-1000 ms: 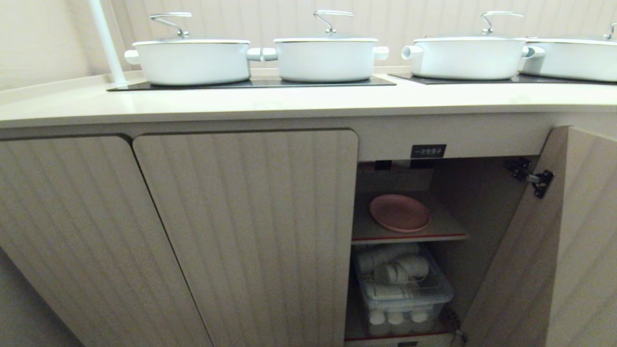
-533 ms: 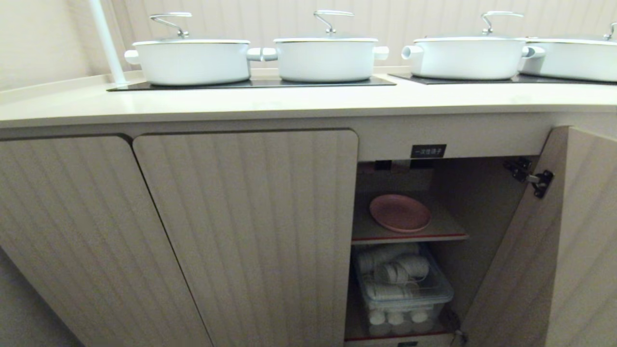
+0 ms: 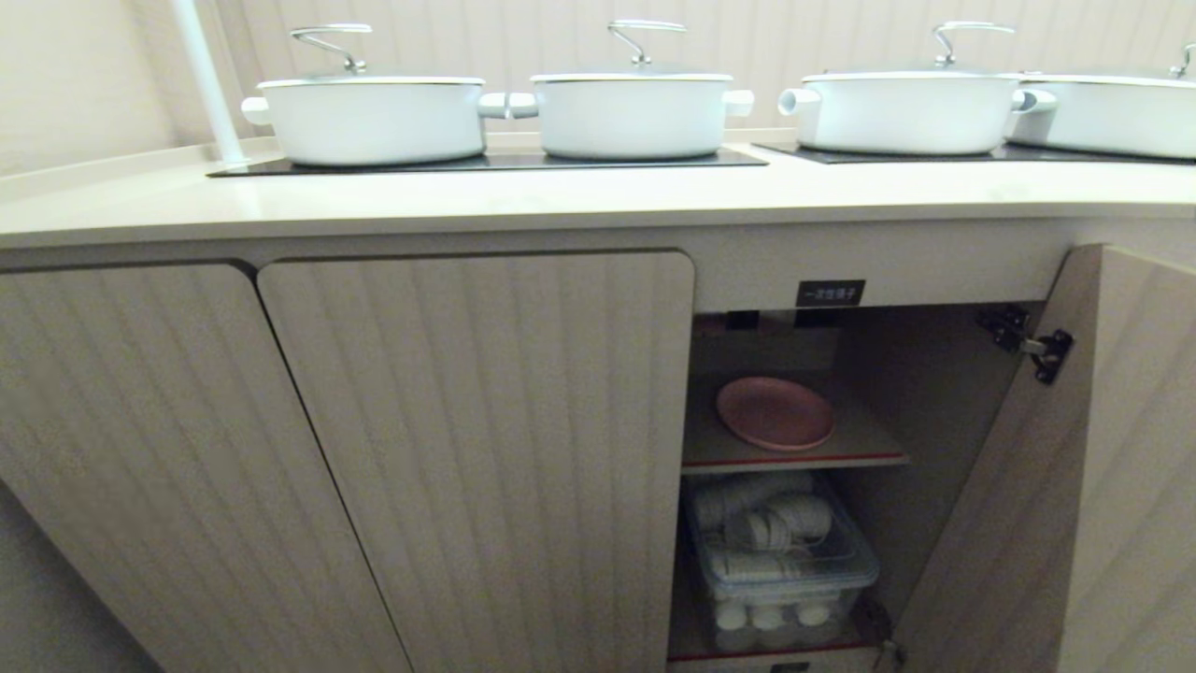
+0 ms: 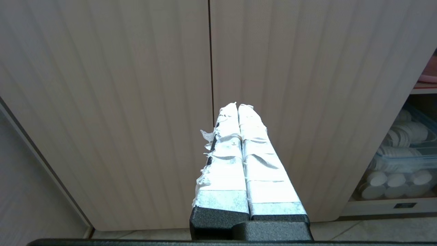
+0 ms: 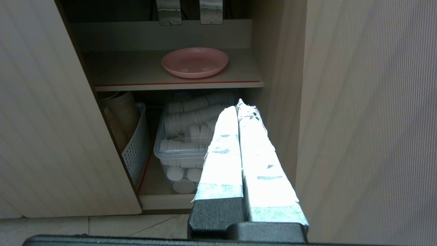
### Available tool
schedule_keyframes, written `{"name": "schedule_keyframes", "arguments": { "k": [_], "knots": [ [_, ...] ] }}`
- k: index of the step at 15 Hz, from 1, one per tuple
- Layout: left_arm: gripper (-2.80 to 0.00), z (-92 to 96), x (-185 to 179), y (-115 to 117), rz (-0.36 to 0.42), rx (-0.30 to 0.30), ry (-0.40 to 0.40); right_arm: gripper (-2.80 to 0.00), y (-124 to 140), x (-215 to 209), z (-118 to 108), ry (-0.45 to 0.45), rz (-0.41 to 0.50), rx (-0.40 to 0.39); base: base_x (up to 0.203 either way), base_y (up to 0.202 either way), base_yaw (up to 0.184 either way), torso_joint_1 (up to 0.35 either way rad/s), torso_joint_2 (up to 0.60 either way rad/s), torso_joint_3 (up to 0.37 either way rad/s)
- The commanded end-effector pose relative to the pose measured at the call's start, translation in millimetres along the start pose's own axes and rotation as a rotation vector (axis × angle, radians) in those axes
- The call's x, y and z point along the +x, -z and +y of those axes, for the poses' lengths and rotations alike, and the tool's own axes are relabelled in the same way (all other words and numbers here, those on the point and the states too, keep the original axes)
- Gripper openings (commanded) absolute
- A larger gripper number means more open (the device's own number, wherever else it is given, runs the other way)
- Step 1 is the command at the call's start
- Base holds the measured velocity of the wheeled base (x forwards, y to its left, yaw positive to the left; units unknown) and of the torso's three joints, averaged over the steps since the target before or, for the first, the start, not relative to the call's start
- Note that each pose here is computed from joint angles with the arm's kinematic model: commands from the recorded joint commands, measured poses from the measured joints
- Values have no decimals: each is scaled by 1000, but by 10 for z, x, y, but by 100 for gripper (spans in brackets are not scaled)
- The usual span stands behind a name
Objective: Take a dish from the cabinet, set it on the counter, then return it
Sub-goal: Take the plate from the cabinet
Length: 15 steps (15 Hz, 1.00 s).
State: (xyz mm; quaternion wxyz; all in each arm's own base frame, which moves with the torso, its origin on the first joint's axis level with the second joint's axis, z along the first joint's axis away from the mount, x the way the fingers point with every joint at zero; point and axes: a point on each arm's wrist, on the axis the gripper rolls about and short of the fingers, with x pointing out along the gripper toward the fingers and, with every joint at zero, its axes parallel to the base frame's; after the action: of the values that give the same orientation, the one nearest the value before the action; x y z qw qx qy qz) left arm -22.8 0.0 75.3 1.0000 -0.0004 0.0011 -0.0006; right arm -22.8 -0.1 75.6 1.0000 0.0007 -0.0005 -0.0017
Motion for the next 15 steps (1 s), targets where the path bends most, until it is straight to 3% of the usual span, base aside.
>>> {"name": "schedule_keyframes", "arguments": {
  "k": [1, 15],
  "knots": [
    [-280, 0, 0, 0, -1, 0, 1, -280, -1, 0, 0, 0, -1, 0, 0, 0, 0, 0, 0, 0],
    [-280, 0, 0, 0, -1, 0, 1, -280, -1, 0, 0, 0, -1, 0, 0, 0, 0, 0, 0, 0]
  ]
}}
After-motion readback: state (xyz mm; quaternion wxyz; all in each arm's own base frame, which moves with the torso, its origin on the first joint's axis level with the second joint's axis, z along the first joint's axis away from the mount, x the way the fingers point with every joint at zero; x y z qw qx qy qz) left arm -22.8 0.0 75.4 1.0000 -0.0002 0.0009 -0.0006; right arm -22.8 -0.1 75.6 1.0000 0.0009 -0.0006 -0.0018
